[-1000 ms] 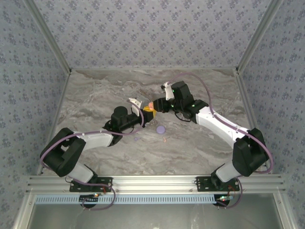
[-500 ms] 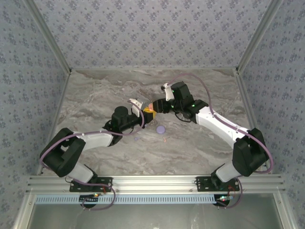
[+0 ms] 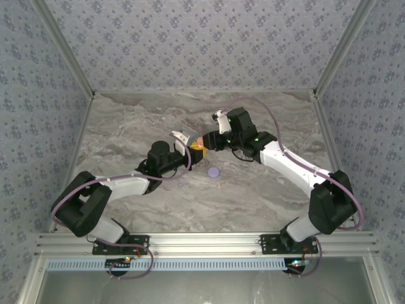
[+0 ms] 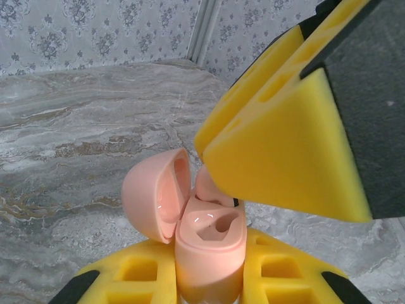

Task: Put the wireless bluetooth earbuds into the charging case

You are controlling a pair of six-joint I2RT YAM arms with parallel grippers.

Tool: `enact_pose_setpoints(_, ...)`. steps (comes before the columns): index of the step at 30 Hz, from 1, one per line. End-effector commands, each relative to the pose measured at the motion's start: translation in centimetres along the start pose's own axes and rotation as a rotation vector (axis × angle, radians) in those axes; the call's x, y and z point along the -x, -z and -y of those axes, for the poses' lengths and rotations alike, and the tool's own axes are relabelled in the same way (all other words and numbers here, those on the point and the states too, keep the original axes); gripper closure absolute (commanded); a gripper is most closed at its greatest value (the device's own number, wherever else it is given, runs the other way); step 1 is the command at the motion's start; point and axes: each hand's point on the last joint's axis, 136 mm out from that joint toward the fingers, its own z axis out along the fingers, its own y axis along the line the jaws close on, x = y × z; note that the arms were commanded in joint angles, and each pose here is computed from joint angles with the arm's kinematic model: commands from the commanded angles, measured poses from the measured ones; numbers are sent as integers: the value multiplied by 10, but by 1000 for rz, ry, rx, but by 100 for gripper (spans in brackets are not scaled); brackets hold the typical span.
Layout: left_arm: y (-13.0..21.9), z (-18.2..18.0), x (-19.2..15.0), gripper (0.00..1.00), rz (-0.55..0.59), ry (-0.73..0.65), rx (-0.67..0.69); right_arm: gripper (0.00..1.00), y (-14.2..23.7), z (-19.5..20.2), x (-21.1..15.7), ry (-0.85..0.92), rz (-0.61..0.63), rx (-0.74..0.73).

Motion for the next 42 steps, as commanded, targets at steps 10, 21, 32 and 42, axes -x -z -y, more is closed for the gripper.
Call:
enact_pose_setpoints(10, 3, 11, 22, 81, 43, -55, -25, 58, 11, -9, 5, 44, 0, -1)
enact_pose_setpoints(21, 14, 5, 19, 81, 26, -93, 24, 49, 34, -4, 12, 71, 39, -73)
enact_pose_setpoints(32, 31, -5, 22, 81, -3, -106, 58, 46, 75, 30, -11, 71, -9, -243)
enact_pose_setpoints(42, 50, 7, 26, 81, -41, -171, 34, 47, 70, 42, -99, -5, -236, -219)
